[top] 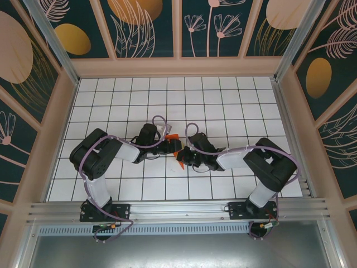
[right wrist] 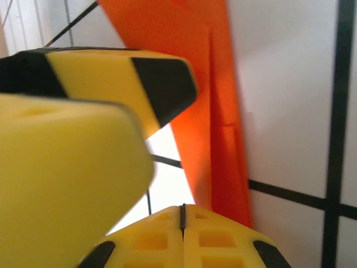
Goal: Fold a paper plane with a square sheet of paper (pick it up from the middle)
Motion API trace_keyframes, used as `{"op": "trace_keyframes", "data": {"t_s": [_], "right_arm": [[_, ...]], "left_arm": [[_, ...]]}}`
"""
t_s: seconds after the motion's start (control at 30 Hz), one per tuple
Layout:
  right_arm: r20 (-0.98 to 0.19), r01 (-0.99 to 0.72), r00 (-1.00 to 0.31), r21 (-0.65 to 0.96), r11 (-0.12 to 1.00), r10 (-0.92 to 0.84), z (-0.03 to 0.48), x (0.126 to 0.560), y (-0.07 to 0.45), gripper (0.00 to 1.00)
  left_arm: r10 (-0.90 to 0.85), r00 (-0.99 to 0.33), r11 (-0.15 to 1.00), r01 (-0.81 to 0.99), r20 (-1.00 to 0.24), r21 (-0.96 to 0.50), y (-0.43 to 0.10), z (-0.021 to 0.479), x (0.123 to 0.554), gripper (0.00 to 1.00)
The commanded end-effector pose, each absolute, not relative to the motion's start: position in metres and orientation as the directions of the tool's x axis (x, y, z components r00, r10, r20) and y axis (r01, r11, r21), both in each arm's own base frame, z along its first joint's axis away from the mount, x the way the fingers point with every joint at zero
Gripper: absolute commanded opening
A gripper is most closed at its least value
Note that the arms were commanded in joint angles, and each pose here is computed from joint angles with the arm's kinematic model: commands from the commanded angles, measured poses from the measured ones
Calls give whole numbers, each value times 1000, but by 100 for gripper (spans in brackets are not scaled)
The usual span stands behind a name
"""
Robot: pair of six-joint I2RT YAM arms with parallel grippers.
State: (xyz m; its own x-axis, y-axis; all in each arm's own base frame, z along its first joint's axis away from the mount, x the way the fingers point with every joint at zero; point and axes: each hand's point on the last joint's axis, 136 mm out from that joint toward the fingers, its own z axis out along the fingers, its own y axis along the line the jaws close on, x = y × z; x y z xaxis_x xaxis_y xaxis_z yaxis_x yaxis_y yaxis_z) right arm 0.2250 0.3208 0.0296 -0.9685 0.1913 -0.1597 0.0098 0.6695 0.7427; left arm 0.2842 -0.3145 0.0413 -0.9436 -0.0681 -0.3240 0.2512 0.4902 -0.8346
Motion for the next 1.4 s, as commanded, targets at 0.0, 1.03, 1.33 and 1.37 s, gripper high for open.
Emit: {"op": "trace_keyframes", "data": {"t_s": [0.0, 1.03, 1.33, 1.37], "right_arm": [[-167, 46, -953, 741, 670, 251, 24, 235, 315, 6], [27, 98, -994, 623, 776, 105, -42, 173, 277, 2], [16, 45, -999, 633, 773, 45, -38, 169, 280, 2], [11, 39, -999, 634, 772, 42, -37, 169, 280, 2]], "left_arm": [[-54, -983, 616, 107, -178, -780, -294, -15, 263, 54], [-39, -917, 528, 319, -397, -787, -303, 87, 275, 63], [-40, -937, 539, 272, -346, -797, -297, 65, 264, 61], [-41, -938, 538, 270, -344, -799, -297, 63, 264, 61]]}}
